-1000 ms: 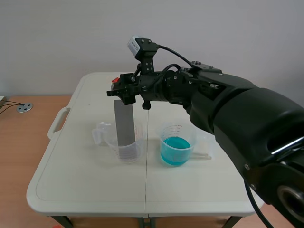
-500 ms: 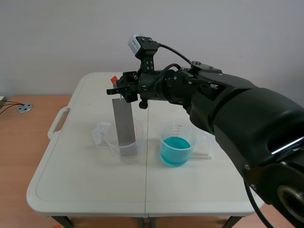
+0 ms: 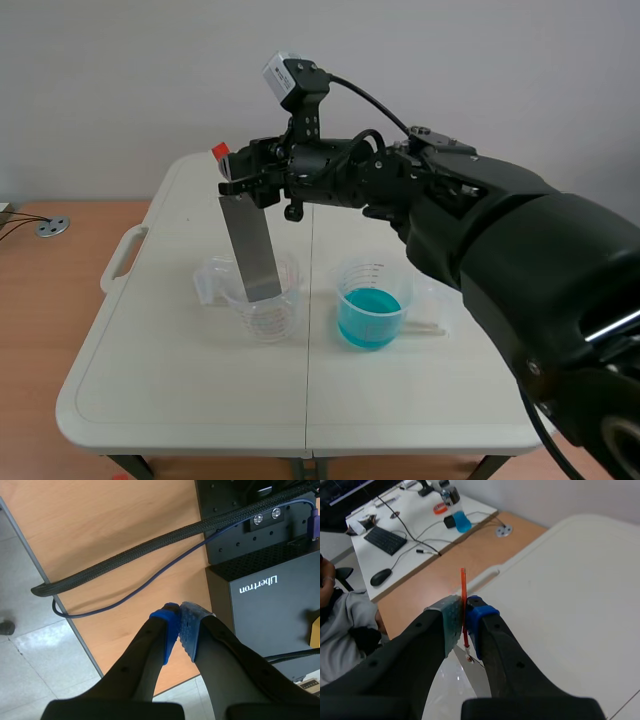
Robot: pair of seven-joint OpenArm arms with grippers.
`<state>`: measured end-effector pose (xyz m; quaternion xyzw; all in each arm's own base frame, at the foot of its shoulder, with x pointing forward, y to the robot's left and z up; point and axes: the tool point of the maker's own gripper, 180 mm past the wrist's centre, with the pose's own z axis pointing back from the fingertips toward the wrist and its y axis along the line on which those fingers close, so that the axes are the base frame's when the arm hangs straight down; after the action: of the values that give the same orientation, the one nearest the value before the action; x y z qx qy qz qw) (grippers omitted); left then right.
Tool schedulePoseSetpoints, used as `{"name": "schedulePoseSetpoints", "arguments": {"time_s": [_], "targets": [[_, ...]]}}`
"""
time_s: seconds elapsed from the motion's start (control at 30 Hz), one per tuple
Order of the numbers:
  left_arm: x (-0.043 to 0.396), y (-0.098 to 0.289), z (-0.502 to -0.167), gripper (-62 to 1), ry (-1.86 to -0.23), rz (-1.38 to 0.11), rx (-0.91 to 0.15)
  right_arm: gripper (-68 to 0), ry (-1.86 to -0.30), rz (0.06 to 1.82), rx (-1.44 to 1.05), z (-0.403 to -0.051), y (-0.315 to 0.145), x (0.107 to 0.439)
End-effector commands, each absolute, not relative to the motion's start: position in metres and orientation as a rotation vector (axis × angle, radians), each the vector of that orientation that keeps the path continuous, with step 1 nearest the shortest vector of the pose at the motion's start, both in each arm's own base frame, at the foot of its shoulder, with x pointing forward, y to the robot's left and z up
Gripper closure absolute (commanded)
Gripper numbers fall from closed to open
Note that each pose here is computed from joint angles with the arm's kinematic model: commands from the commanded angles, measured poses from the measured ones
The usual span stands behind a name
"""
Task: Hold the metal plate by the orange handle, dip it into the blue solution, take it out and point at it, then put the plate back in the beaker on the left.
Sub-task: 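Move the plate over the blue solution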
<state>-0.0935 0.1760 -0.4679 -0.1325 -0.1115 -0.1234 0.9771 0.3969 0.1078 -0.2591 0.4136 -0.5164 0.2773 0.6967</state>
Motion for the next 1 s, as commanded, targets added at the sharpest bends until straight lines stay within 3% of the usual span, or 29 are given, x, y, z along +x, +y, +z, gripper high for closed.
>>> {"name": "schedulePoseSetpoints", "arguments": {"time_s": [0.0, 0.97], "targets": [[-0.095, 0.172, -0.466, -1.7, -0.223, -0.245, -0.283, -1.3, -1.224, 0.645, 0.933, -0.237, 0.106, 0.399], [-0.088, 0.169, -0.468, -1.7, -0.234, -0.214, -0.287, -1.3, -1.448, 0.84, 0.803, -0.191, 0.091, 0.335]]}}
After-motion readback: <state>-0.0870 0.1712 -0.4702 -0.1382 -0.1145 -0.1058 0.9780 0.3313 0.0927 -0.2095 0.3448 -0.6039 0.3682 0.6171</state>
